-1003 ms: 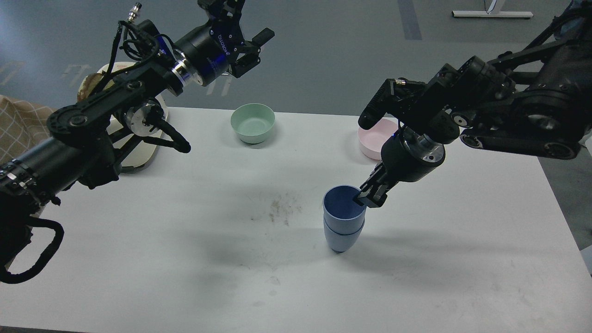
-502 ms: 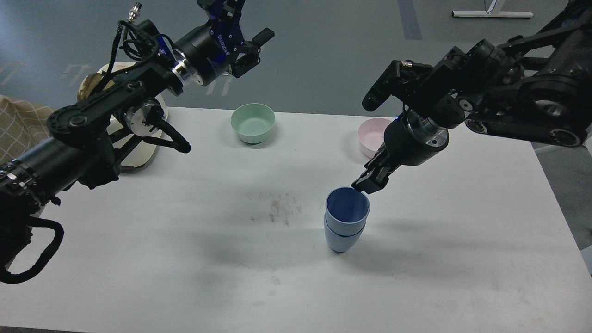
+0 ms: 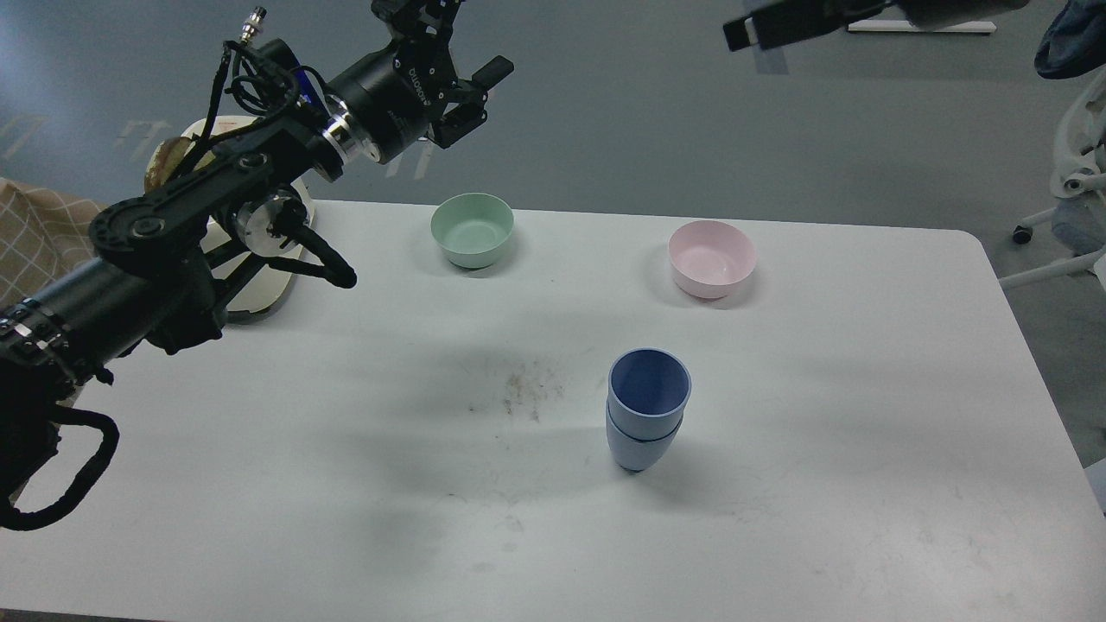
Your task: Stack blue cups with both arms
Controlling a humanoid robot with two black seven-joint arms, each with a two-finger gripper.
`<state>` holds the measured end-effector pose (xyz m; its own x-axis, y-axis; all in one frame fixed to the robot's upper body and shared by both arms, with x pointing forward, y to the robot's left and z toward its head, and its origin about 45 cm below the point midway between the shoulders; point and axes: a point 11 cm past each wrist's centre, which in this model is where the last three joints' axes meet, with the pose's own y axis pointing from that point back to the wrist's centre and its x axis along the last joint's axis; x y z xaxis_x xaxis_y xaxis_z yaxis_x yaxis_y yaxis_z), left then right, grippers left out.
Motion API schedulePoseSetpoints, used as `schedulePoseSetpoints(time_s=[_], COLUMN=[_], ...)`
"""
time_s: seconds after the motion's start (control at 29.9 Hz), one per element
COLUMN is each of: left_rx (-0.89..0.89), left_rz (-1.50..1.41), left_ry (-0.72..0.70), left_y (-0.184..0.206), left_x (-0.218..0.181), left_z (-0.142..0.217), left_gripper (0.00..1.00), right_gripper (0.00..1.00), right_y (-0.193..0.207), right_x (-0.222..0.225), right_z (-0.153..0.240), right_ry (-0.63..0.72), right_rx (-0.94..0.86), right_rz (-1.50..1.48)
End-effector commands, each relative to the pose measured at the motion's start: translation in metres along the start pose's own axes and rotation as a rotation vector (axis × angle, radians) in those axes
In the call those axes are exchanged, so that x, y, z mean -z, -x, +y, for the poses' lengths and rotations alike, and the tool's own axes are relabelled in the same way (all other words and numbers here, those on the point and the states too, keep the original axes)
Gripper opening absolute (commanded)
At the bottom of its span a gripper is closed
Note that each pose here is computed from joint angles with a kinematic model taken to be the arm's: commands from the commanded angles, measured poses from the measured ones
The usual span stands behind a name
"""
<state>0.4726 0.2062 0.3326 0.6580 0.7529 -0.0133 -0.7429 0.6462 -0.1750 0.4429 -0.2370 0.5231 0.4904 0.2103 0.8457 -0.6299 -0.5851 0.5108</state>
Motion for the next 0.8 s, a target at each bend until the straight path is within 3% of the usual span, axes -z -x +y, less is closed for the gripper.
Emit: schedulePoseSetpoints(time_s=[0.0,0.13,0.5,0.54,0.64,0.77], left_rx=[-0.011,-0.019,-0.090,-0.092,-0.108,-0.132], left_rz=[0.000,-0.001,0.011,0.013,0.024,0.043], left_ry=[-0.002,-0.010,-0.051,-0.052,-0.060,-0.041], left_y=[-0.003,-0.006,-0.023,-0.024,-0.027,-0.031], left_x=[0.002,0.004,0.025,0.026,0.033,0.034], left_z=[0.001,0.002,0.015,0.016,0.022,0.026], left_gripper=[0.98,0.98,0.98,0.98,0.98,0.98], right_gripper=[0.70,0.71,0.77,0.79,0.96,1.00], right_y=[0.016,0.042,0.123,0.127,0.145,0.169], right_x=[-0.055,-0.087,-0.132,-0.134,-0.135,-0.128], right_z=[0.027,0.030,-0.020,-0.024,-0.043,-0.076], right_ry=[0.049,0.028,-0.156,-0.167,-0.216,-0.246], right_rx=[-0.103,-0.222,-0.670,-0.687,-0.751,-0.773], right_rz=[-0.198,-0.374,-0.990,-1.024,-1.156,-1.271])
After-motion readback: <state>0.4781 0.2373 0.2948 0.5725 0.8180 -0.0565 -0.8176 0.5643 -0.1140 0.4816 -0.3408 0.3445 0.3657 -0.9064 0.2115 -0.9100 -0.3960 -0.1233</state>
